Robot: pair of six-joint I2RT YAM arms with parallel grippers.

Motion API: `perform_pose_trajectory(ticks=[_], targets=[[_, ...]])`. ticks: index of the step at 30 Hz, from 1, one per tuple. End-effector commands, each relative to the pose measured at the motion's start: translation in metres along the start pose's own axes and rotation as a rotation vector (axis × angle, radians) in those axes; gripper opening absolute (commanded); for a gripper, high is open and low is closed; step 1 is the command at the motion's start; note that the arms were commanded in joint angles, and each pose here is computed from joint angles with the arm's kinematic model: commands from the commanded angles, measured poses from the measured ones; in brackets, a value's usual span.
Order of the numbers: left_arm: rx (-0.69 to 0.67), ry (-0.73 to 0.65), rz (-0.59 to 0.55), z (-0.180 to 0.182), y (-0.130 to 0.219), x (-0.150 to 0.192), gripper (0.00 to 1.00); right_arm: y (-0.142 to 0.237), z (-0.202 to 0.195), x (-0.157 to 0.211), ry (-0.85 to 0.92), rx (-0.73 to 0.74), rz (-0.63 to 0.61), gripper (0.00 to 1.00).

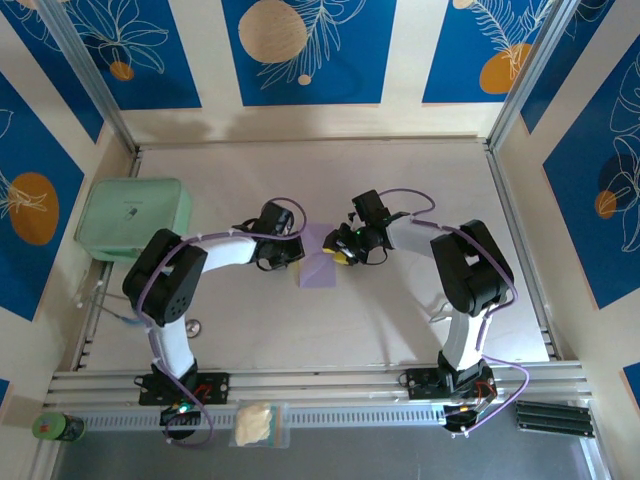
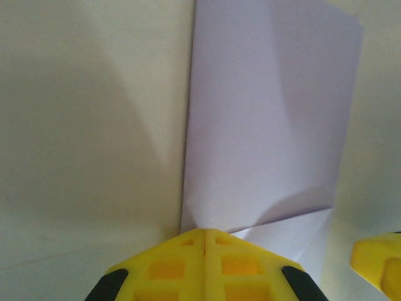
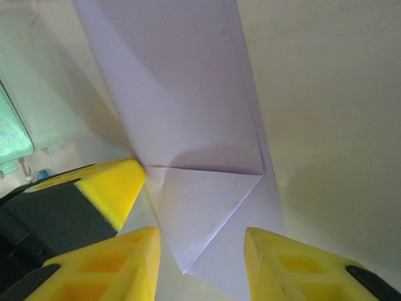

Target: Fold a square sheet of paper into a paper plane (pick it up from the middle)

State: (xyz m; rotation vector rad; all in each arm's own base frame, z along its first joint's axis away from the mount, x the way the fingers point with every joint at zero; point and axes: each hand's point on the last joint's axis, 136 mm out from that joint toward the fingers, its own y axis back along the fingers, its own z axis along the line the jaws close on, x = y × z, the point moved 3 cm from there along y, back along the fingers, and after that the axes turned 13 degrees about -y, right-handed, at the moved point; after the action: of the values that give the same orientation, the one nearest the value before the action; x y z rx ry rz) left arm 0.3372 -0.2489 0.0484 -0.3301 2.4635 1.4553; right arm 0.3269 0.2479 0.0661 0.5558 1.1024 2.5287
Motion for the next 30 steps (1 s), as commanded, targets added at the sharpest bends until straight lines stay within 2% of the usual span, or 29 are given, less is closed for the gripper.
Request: perform_pose_trajectory(ticks=[1,16,24,30], targets=[[-0.014,0.030,0.004,0.006,-0.008,-0.001,0.05,-0.005,-0.005,0.000,-0.032,0.026,0.006,0.40],[-0.078,0.079,0.027,0.022,-0.009,0.012,0.03,-0.018,-0.008,0.005,-0.027,0.061,0.029,0.38],[-0.074,0.082,0.030,0.021,-0.009,0.013,0.03,-0.020,-0.004,0.006,-0.021,0.051,0.040,0.31],[-0.073,0.084,0.028,0.021,-0.008,0.012,0.03,-0.018,0.001,0.006,-0.001,0.024,0.042,0.30]])
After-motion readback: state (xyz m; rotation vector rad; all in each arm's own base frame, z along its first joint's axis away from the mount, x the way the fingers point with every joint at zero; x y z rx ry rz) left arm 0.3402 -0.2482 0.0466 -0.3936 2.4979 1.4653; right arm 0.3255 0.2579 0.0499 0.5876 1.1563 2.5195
